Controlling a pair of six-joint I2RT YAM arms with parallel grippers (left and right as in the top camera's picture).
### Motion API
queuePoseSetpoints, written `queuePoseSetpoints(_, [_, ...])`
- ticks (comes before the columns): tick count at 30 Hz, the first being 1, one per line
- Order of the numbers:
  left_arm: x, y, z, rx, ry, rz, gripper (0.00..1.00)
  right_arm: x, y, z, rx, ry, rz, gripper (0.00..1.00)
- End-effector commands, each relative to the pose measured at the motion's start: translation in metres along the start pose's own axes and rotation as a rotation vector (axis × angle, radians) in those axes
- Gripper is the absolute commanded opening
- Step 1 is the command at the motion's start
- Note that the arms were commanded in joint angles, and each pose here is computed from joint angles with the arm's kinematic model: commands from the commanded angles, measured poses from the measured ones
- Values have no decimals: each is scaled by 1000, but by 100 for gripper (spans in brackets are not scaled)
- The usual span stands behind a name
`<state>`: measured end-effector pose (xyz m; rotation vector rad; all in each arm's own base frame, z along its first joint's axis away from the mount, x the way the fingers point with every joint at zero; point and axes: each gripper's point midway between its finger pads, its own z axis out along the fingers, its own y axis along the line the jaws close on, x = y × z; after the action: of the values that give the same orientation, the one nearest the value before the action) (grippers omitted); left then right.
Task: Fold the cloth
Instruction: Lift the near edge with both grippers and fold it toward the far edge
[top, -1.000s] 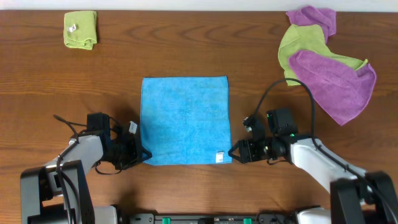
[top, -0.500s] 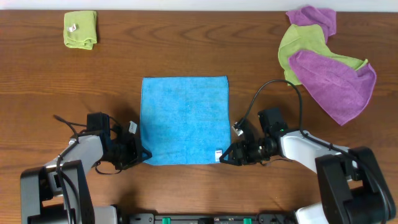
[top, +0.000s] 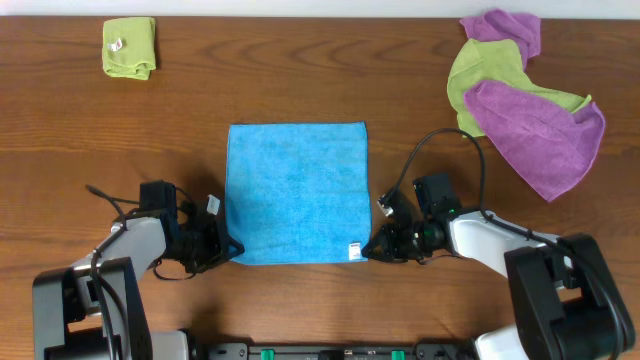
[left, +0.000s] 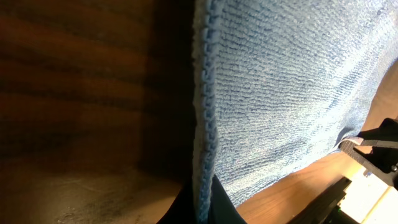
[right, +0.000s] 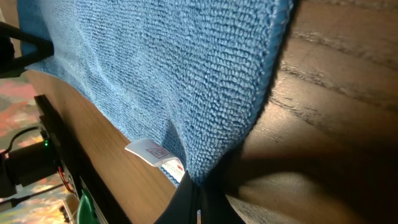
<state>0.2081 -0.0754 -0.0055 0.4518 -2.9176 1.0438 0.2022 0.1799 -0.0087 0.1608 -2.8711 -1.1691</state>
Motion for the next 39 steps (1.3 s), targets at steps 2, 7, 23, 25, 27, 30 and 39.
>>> queuePoseSetpoints(2, [1, 0, 2, 11, 9, -23, 6, 6, -32, 4, 160, 10, 33, 1])
queuePoseSetpoints(7, [-14, -23, -8, 98, -21, 15, 6, -12, -15, -7, 144, -4, 17, 2])
queuePoseSetpoints(23, [-110, -78, -85, 31, -431, 223, 6, -118, 47, -63, 156, -312, -149, 1])
queuePoseSetpoints(25, [-118, -78, -81, 30, -443, 213, 6, -127, 46, -60, 155, -316, -145, 1])
queuePoseSetpoints(27, [-122, -76, -71, 30, -429, 208, 6, -137, 45, -56, 157, -309, -140, 1])
queuePoseSetpoints(30, [-135, -72, -56, 40, -421, 190, 6, -159, 41, -52, 183, -318, -135, 2])
queuePoseSetpoints(39, [-204, -85, -45, 80, -445, 194, 6, -217, 35, -61, 248, -386, -133, 1])
